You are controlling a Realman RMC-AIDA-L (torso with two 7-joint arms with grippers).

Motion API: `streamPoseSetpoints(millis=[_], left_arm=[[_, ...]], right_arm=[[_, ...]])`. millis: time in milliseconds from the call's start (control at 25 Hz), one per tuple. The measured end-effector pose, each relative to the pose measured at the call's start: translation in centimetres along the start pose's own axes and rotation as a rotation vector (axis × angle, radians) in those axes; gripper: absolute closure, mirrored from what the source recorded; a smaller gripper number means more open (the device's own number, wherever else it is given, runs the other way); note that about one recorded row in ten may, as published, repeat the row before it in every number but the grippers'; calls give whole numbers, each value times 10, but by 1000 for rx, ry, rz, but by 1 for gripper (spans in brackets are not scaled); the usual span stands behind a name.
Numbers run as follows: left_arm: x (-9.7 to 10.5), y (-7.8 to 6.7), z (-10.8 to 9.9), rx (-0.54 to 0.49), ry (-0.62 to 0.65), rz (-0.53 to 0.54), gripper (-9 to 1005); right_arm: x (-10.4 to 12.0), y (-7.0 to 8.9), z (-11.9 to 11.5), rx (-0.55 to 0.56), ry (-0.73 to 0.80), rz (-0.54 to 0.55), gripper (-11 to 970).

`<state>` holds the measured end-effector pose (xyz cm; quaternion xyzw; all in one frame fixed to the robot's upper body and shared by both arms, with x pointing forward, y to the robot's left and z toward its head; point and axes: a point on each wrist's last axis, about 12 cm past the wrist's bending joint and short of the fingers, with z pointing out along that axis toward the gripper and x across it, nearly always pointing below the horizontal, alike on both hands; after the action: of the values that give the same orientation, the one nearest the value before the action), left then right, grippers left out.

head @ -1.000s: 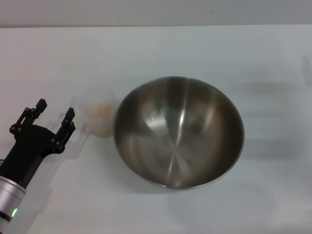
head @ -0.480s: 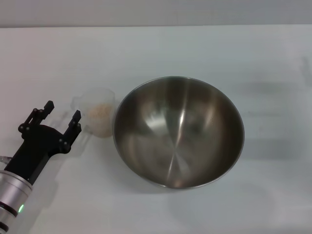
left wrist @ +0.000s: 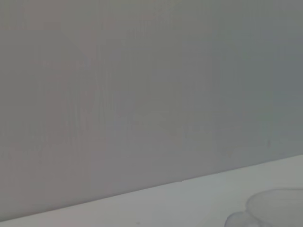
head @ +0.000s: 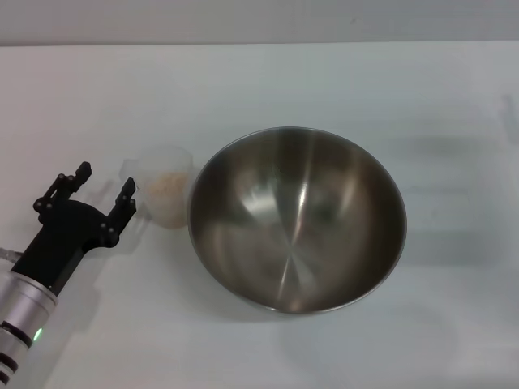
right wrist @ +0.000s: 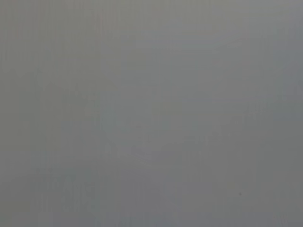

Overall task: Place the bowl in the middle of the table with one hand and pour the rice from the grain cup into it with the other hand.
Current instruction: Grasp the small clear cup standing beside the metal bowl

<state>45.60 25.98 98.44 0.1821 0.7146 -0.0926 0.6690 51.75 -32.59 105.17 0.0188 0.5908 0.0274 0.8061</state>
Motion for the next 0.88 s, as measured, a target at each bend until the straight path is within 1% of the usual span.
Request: streamPoseSetpoints(millis=[560, 880], left_arm=[[-3, 8, 16, -16, 22, 12, 425], [-5, 9, 24, -10, 34, 20, 430]], right_arm=[[0, 2, 3, -5, 3, 3, 234], [3, 3, 5, -4, 21, 4, 234]])
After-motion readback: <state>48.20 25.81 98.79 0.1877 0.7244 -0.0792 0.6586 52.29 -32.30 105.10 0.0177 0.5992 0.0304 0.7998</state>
